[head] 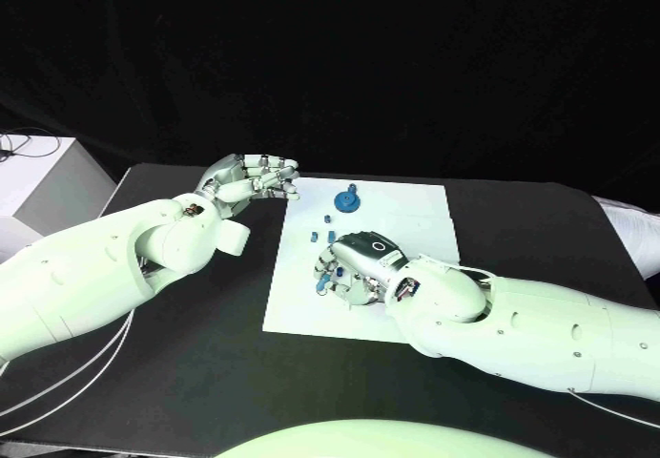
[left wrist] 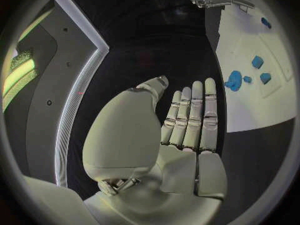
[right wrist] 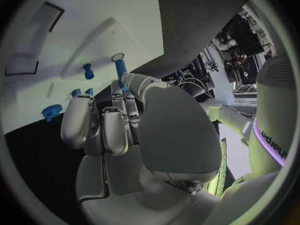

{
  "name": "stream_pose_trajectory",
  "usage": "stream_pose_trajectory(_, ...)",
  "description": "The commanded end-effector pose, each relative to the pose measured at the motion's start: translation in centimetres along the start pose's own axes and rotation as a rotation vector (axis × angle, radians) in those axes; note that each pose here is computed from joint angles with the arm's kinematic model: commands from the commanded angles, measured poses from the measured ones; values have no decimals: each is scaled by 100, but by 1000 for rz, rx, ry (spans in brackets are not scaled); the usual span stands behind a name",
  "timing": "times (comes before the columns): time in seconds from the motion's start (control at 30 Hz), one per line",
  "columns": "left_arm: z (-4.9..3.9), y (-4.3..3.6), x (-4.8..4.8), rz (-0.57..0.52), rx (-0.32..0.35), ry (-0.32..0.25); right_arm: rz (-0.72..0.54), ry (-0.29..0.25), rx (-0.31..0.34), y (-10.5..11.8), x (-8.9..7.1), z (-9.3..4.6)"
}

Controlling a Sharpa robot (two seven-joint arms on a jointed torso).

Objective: Assemble the parts on the task board

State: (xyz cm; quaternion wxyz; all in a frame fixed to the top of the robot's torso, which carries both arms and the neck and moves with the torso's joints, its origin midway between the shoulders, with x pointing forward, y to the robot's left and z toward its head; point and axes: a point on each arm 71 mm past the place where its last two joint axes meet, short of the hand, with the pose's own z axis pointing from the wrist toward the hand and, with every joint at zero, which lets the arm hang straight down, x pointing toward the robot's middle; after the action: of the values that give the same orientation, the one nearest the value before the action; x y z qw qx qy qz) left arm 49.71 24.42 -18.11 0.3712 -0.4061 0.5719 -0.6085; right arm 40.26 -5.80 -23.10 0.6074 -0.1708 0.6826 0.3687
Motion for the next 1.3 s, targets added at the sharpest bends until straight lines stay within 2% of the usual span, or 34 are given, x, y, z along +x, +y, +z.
stream_pose_trajectory(0.03, 1, -9, 15, -8, 5, 8, -20, 26, -10, 14, 29, 1)
stream_pose_trajectory(1.0, -10, -13, 1, -6, 3, 4, -53, 78, 14, -31, 118, 15)
stream_pose_trajectory(1.3, -13, -14, 0, -6, 3, 4, -30, 92, -21, 25, 159, 28)
